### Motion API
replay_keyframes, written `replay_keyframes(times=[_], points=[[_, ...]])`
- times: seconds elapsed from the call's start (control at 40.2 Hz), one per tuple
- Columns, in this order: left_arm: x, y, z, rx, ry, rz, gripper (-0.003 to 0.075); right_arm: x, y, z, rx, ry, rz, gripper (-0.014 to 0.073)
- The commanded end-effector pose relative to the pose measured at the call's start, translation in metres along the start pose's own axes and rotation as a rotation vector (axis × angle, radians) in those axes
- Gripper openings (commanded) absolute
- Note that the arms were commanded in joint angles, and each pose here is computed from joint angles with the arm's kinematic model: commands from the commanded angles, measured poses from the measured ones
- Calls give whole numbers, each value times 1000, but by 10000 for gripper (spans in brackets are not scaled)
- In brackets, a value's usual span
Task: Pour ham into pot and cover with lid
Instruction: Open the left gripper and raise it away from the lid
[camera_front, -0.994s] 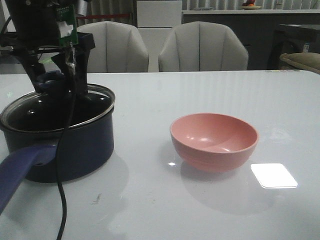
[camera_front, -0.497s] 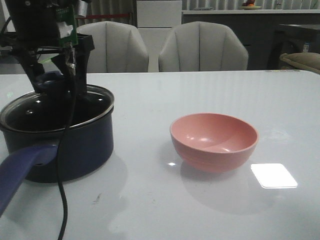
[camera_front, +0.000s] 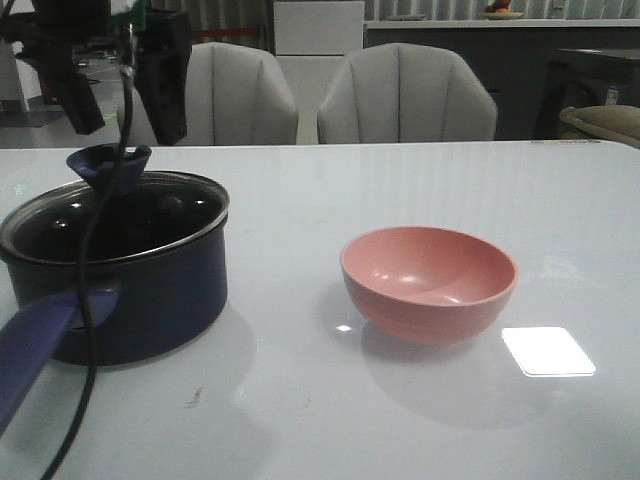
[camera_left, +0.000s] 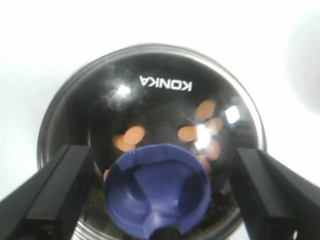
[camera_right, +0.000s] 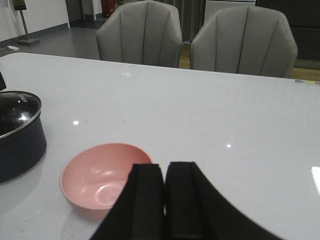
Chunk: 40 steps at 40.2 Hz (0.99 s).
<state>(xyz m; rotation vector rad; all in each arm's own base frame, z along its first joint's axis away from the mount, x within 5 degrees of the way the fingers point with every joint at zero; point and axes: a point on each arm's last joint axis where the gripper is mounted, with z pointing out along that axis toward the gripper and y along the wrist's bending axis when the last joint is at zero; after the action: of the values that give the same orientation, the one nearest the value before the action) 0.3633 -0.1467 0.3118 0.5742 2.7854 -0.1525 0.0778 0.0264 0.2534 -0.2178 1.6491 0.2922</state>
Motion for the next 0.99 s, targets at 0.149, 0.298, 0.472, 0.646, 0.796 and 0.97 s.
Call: replay_keyframes(times=[0.149,0.298,0.472,0.646,0.796,0.97], points=[[27,-10,-90,36,-184,1,583,-17,-1,-1,18,-104,0,150],[57,-12,-122,33,-284,3,583,-17,-1,-1,18,-104,0,150],[101,-14,-146,32,-441,1,583,-17,-1,-1,18,-104,0,150],[150,-16,-152,34,-574,-6,583,-17,-1,-1,18,-104,0,150],[192,-16,-148,31,-673,-11,583,-17,-1,-1,18,-104,0,150],[242,-18,-141,53,-848,-28,583,-17,-1,-1,18,-104,0,150]])
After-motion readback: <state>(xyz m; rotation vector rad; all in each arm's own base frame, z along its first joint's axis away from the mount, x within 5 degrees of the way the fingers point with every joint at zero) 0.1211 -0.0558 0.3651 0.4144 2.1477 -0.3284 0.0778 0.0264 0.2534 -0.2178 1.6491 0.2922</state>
